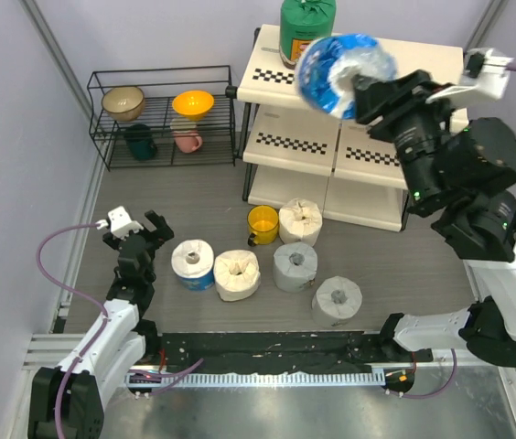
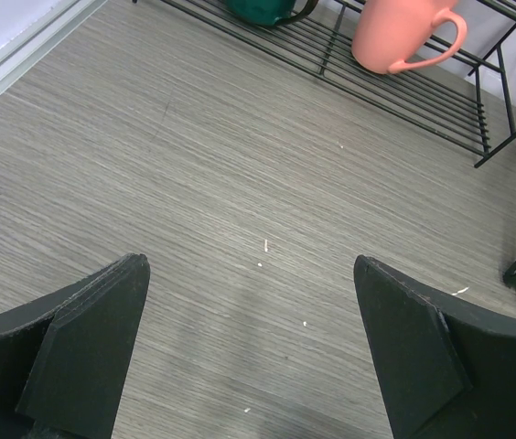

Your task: Place and organize the paper towels onto the shelf

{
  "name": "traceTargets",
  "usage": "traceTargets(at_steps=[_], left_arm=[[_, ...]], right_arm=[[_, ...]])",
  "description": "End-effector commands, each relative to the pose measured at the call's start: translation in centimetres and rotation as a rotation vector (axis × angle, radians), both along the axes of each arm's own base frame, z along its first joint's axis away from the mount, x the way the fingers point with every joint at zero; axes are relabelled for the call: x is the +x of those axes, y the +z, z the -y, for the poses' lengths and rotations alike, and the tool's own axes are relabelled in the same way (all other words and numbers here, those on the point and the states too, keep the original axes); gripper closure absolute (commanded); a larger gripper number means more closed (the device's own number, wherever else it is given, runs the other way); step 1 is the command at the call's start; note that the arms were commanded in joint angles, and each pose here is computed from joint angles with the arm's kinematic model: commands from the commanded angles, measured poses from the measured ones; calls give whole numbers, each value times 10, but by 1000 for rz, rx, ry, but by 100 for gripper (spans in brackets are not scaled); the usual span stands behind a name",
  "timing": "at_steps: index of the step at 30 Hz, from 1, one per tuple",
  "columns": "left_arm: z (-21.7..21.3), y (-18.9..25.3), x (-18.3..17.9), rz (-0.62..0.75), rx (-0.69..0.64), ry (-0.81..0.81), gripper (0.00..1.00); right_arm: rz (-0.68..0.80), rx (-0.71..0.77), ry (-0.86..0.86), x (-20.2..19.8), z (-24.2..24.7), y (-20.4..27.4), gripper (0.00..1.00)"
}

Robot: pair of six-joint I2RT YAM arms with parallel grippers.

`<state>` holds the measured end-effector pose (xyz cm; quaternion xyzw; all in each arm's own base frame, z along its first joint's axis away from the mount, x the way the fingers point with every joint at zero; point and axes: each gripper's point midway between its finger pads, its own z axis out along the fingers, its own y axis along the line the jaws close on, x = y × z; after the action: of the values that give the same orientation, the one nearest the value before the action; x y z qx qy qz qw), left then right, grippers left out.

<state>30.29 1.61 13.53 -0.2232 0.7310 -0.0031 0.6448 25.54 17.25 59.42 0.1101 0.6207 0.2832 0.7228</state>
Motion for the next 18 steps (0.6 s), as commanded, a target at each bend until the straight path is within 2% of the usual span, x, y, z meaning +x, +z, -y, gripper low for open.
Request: traceTargets(at_steps=[1,3,10,18], left_arm=[[-2,18,4,57,-21,16,0],[-2,18,5,56,-21,16,0],[-2,18,5,54,-21,16,0],[-2,18,3,62,-23,20,0]], right_arm=[[88,-9,-296,4,58,44,80],[90,-84,-377,9,67,48,80],[157,-78,-510,29,83,80,81],[159,-98,-600,79,98,67,82]])
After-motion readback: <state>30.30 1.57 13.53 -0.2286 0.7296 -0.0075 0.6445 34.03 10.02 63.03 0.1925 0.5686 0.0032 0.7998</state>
